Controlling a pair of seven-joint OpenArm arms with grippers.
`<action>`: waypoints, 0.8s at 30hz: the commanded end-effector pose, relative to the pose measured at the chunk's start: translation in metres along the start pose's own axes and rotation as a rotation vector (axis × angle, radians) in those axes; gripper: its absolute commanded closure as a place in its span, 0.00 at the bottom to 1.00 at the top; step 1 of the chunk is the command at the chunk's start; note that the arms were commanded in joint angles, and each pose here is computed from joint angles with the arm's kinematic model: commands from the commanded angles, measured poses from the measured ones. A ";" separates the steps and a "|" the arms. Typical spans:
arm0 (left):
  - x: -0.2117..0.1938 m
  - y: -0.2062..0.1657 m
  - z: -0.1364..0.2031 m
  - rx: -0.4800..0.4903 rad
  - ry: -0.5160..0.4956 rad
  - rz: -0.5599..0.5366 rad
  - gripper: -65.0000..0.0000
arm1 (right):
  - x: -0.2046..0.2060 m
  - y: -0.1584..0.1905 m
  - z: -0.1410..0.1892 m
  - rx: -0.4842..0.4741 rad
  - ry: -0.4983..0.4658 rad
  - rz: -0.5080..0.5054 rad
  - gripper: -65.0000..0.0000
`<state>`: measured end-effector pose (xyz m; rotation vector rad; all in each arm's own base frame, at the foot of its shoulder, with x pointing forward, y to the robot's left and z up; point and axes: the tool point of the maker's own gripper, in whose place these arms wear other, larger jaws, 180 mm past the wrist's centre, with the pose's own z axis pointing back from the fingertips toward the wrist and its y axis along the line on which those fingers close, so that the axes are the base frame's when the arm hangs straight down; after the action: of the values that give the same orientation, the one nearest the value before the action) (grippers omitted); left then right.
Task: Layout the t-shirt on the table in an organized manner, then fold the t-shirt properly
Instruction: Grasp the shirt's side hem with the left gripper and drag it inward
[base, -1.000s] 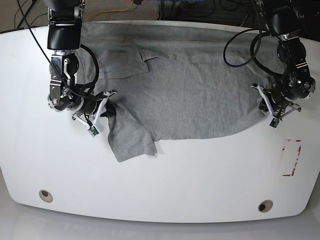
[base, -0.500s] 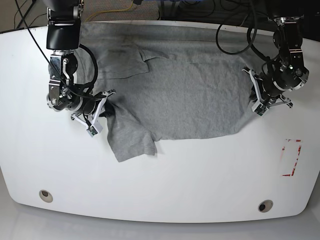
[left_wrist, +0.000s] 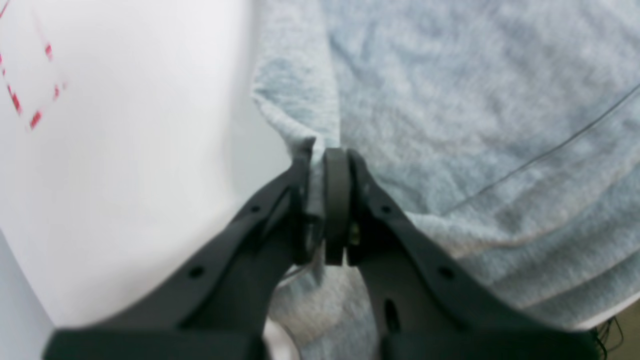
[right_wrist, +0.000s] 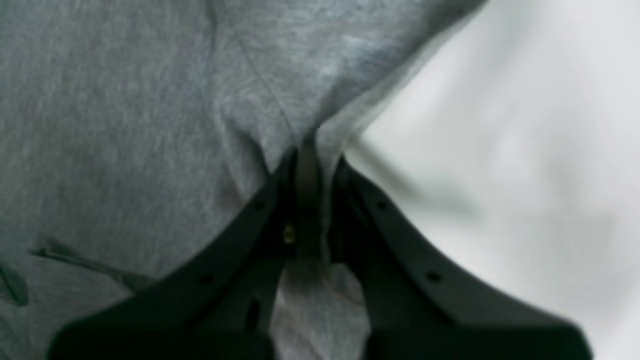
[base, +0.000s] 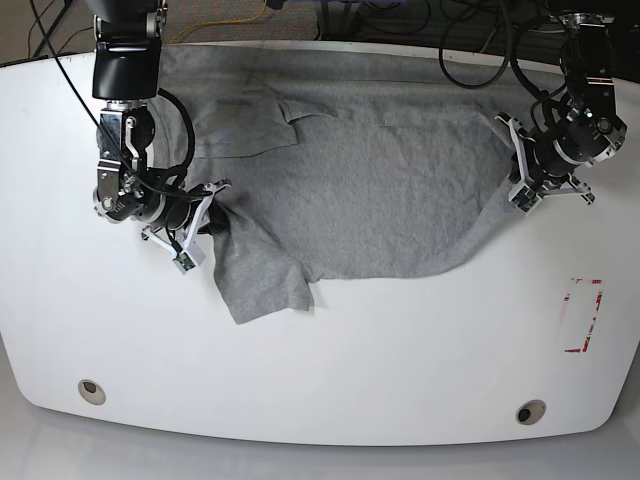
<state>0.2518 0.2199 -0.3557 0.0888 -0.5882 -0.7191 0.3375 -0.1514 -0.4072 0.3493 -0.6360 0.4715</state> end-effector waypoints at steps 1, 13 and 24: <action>0.011 -0.003 0.001 -0.010 -0.031 -0.031 0.93 | 0.020 -0.006 0.007 -0.011 -0.054 0.018 1.00; 0.024 -0.027 -0.003 -0.079 -0.060 -0.061 0.57 | 0.020 -0.004 0.006 -0.006 -0.054 0.018 1.00; 0.032 0.024 0.014 -0.001 -0.170 0.114 0.58 | 0.020 -0.004 0.006 -0.006 -0.054 0.018 1.00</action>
<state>0.2650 0.2085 -0.3339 -0.0304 -0.7082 -0.6466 0.3371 -0.1491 -0.4079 0.3515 -0.6334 0.4756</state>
